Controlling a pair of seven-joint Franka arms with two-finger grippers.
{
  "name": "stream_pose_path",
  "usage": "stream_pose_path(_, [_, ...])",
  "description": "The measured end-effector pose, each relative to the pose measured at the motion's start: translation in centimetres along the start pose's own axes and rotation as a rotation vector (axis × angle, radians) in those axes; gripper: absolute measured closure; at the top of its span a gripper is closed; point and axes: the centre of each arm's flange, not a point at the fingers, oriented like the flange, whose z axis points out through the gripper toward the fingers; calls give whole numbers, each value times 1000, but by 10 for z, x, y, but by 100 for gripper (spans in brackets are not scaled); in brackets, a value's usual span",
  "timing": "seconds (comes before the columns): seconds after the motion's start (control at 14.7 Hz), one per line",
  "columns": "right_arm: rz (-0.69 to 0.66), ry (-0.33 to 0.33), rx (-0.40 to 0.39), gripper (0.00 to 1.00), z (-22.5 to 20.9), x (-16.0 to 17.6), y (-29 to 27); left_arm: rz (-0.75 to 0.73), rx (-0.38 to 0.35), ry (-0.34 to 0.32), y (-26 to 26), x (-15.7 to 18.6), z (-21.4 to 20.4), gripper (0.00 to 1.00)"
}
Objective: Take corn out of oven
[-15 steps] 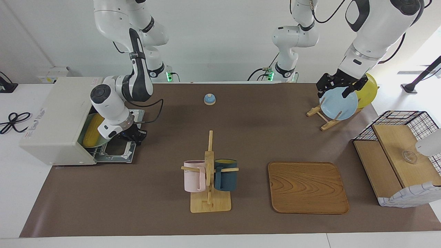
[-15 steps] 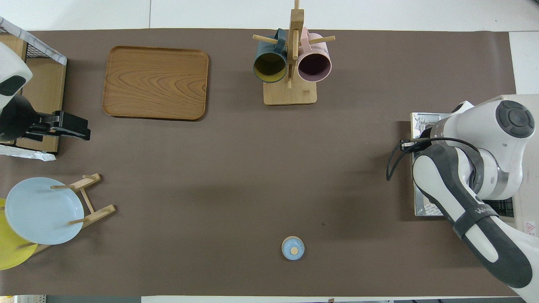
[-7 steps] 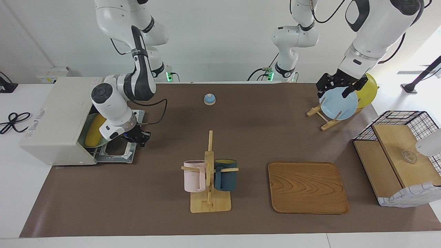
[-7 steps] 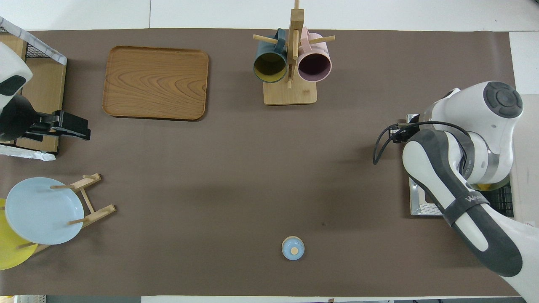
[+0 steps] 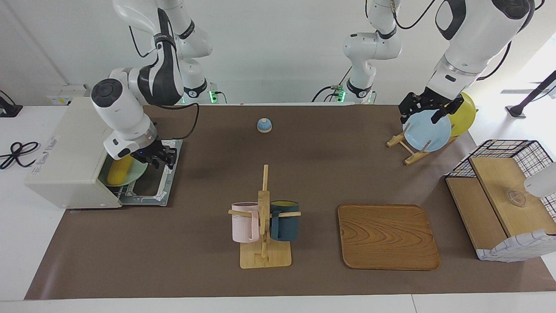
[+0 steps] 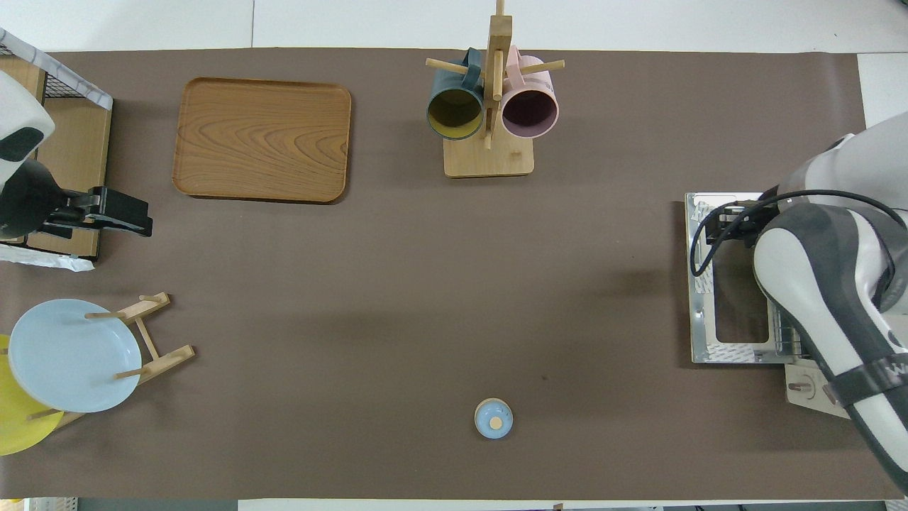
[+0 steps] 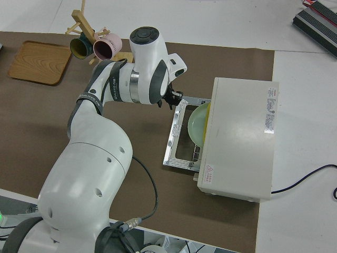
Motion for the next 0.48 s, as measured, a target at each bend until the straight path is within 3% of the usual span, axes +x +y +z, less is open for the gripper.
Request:
stream_pose_path(0.2, [15,-27,3,36,14,-6,24,0,0,0,0,0,0,0])
stream_pose_path(0.27, [13,-28,3,41,20,-8,27,0,0,0,0,0,0,0])
stream_pose_path(0.48, [-16,-5,-3,44,42,-16,28,0,0,0,0,0,0,0])
